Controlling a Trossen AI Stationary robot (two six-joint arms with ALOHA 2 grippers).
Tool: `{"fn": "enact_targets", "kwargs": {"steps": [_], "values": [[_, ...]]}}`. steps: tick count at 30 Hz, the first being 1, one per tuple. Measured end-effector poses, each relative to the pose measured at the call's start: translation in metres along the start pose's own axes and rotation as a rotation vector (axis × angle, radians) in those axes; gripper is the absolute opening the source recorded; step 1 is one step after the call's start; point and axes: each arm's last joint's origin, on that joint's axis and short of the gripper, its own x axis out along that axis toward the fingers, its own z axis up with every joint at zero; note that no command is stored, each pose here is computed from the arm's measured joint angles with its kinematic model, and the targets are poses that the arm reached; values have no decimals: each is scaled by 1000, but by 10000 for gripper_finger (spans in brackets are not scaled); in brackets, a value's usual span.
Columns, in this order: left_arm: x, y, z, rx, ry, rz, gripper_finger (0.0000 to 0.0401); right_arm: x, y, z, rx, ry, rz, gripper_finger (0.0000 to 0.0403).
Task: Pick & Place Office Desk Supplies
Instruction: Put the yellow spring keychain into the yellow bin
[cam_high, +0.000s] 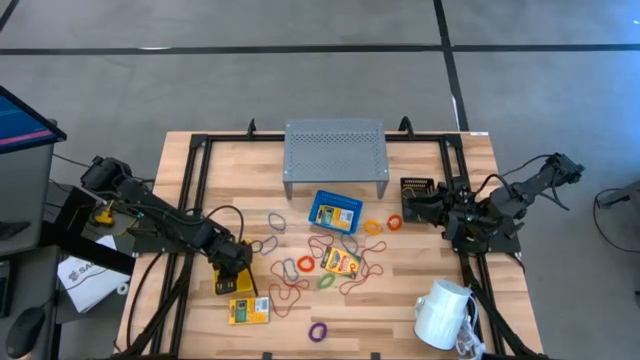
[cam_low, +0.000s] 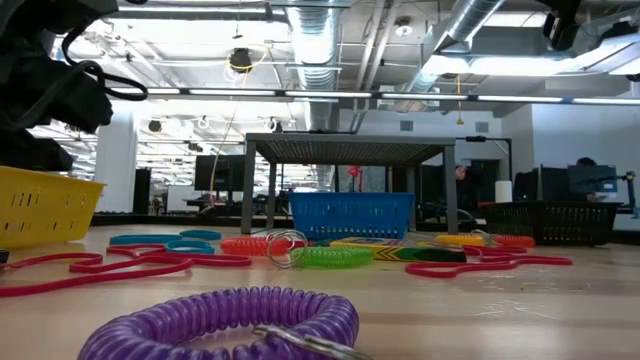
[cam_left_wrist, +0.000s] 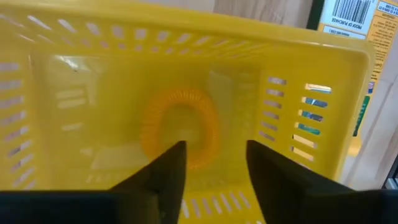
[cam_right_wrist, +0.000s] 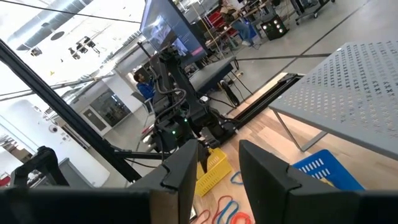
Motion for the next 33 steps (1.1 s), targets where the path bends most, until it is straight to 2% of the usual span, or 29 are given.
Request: {"fn": "enact_targets", "kwargs": {"steps": [4, 8, 19, 26, 33], "values": [[0, 0, 0, -3, -1, 1, 204, 0, 0, 0, -1, 0, 0, 116], [0, 0, 0, -20, -3, 5, 221, 0, 0, 0, -2, 0, -1, 116], [-5, 2, 1, -38, 0, -29, 215, 0, 0, 0, -4, 0, -1, 116], [-36, 14, 0, -95, -110, -92, 214, 0, 0, 0, -5, 1, -1, 116], [-72, 28, -7, -162, -327, -144, 214, 0, 0, 0, -4, 1, -1, 116]]}}
